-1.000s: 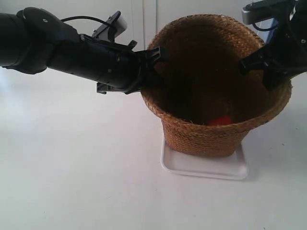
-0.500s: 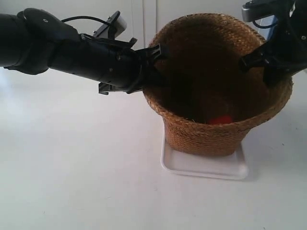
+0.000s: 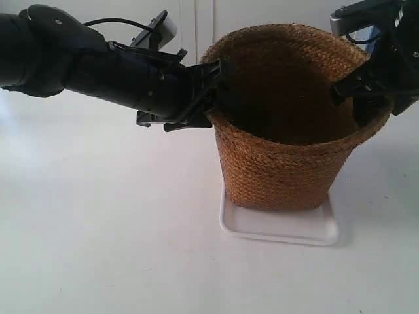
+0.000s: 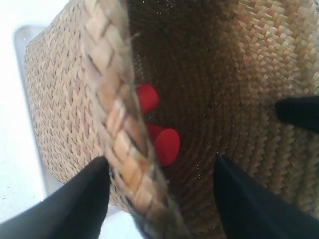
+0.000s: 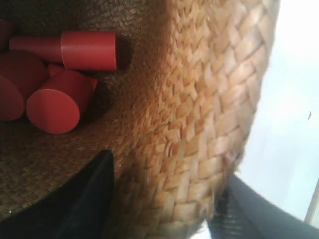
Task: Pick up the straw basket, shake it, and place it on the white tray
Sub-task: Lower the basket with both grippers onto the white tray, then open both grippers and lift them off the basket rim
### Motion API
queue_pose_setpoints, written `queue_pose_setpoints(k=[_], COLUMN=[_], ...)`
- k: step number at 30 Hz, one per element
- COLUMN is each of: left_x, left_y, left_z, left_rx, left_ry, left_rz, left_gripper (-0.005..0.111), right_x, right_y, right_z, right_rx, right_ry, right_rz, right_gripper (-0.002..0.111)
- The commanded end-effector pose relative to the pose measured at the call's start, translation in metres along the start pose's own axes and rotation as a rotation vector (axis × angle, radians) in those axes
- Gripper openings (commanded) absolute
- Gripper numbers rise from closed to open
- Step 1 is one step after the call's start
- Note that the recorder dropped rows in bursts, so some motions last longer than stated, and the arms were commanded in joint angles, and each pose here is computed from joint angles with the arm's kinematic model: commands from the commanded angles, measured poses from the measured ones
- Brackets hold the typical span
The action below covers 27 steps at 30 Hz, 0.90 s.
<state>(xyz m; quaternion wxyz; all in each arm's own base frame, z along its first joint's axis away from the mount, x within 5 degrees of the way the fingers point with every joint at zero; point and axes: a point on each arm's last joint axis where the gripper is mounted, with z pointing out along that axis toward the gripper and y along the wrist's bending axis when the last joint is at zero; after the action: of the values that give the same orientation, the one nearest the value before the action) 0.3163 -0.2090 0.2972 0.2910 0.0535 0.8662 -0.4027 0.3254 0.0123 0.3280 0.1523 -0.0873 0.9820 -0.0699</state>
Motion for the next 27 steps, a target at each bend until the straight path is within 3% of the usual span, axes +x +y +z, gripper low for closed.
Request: queue_pose_setpoints(k=[1, 12, 19, 27], left_x=[0.002, -0.006, -0.007, -0.010], left_y=[-0.003, 0.012, 0.015, 0.011], left_z=[-0.003, -0.012, -0.013, -0.014], left_rx=[0.015, 0.003, -0.007, 0.004], left_ry=[0.026, 0.041, 0.048, 0.041], left_rz=[0.011, -0.020, -0.011, 0.025], left_gripper=[0.065, 0.065, 0.079, 0.080], right_x=[-0.001, -0.001, -0.002, -0.003], right_y=[-0.003, -0.003, -0.003, -0.003], right_z=[0.000, -0.001, -0.001, -0.001], right_rx=[0.010, 0.016, 0.017, 0.018], right_ry=[-0.011, -0.014, -0.029, -0.036], right_rz=[0.004, 0.003, 0.003, 0.003], right_gripper=[0.059, 0.064, 0.064, 0.064])
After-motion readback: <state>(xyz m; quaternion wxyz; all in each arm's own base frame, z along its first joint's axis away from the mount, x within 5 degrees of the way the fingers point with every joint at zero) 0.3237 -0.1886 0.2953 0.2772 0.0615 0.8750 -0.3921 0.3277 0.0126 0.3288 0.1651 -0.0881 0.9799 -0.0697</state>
